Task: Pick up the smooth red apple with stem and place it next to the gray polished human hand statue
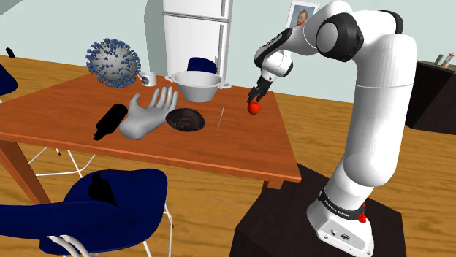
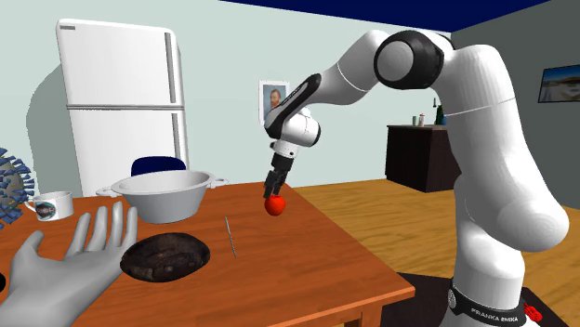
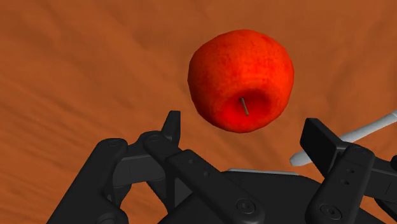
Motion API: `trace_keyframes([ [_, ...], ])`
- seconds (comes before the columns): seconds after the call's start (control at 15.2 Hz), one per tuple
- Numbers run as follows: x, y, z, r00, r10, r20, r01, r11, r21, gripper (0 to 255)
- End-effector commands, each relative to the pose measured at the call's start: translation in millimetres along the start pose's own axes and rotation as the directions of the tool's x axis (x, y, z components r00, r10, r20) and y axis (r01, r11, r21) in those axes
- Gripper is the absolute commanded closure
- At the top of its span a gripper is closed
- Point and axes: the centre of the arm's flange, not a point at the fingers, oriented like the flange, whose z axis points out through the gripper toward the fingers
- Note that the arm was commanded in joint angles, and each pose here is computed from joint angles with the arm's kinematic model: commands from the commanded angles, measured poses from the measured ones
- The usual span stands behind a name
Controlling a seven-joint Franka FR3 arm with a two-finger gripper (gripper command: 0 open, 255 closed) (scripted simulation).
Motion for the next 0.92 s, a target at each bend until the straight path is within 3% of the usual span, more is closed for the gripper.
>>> trace_keyframes([
  [0.0,0.8,1.1,11.2,1.0,0.0,-0.001,0.0,1.0,0.0,0],
  [0.59,0.8,1.1,19.5,1.0,0.0,0.0,0.0,1.0,0.0,0],
  [0.66,0.8,1.1,19.5,1.0,0.0,0.0,0.0,1.0,0.0,255],
  [0.86,0.6,0.8,19.3,1.0,0.0,0.0,0.0,1.0,0.0,255],
])
